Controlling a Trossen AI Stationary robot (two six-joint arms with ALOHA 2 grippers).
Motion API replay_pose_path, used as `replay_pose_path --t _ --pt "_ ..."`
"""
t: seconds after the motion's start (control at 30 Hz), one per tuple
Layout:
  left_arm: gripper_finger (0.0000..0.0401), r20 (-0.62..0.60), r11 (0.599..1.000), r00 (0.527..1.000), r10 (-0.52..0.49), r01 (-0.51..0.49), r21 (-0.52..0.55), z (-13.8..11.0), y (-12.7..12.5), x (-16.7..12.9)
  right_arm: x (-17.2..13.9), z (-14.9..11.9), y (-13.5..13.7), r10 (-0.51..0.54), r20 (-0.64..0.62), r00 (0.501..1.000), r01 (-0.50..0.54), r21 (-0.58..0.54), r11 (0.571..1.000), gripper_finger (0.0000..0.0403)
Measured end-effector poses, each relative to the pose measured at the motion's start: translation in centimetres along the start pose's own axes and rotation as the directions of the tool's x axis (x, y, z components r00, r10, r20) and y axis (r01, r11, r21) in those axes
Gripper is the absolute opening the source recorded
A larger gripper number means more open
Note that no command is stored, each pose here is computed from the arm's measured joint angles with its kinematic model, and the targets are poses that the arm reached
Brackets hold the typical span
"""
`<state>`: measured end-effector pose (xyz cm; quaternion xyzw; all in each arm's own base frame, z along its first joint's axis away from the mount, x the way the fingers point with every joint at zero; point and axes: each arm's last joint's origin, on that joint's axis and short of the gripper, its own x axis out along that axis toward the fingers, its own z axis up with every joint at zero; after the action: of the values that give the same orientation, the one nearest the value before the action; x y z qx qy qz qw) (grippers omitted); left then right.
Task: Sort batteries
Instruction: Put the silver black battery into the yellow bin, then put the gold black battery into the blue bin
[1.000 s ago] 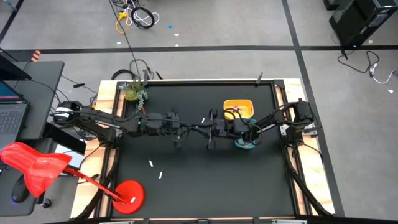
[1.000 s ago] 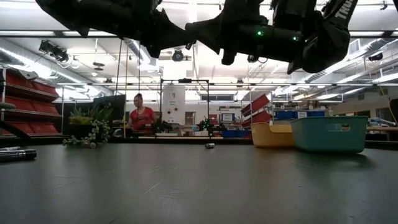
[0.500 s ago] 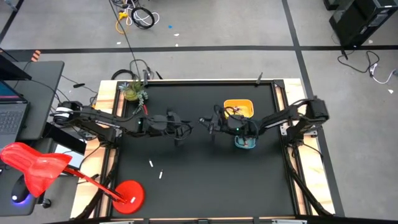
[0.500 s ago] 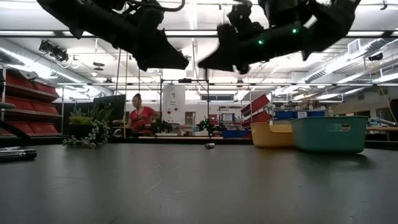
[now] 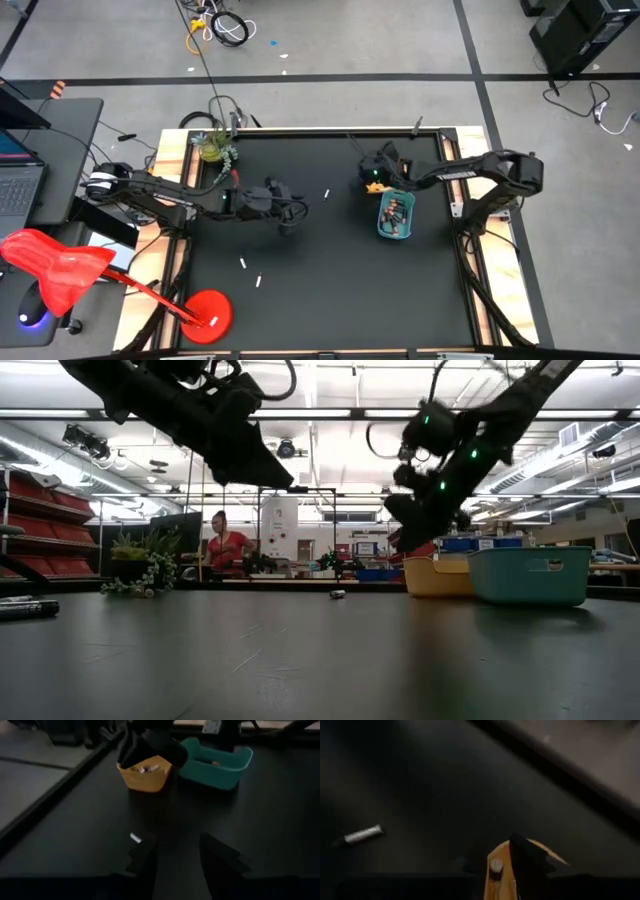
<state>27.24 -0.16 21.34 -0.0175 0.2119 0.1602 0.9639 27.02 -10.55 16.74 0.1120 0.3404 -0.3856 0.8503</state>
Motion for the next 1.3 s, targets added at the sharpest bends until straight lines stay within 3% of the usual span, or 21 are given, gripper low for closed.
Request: replay_pose_path --t 0.23,0.5,0.63,0.73,0.97,1.1,1.3 --pt "0.0147 -0.036 1.0 0.999 -0.002 0.001 -0.024 -0.4 -0.1 -0.1 2.1 -0.8 -1.4 0.047 -0.099 0.994 -0.046 0.01 0.999 0.0115" --pt "0.0147 -0.086 1.0 0.996 0.01 -0.01 -0.006 -0.9 -0.2 -0.1 -2.1 1.7 -0.7 0.064 0.088 0.994 -0.061 -0.036 0.997 0.0099" --pt "0.0147 -0.21 0.999 0.977 0.046 -0.046 0.005 -1.3 0.0 -0.5 -4.6 2.1 1.0 0.115 0.174 0.978 -0.099 -0.1 0.99 0.0094" --pt "0.0147 -0.334 0.994 0.937 0.105 -0.099 0.036 -0.9 0.3 -1.1 -6.1 1.7 3.4 0.187 0.251 0.95 -0.152 -0.154 0.976 0.0093" --pt "0.0147 -0.633 0.983 0.753 0.178 -0.164 0.081 -1.7 1.2 -3.2 -6.6 -2.2 8.8 0.384 0.461 0.8 -0.291 -0.261 0.921 0.0091" --pt "0.0147 -0.722 0.986 0.676 0.146 -0.158 0.051 -2.5 2.0 -3.6 -6.0 -4.1 10.0 0.425 0.5 0.754 -0.313 -0.296 0.903 0.009" --pt "0.0147 -0.801 0.987 0.584 0.134 -0.15 0.056 -3.3 3.1 -4.0 -6.6 -3.9 10.3 0.455 0.518 0.724 -0.337 -0.309 0.889 0.0089"
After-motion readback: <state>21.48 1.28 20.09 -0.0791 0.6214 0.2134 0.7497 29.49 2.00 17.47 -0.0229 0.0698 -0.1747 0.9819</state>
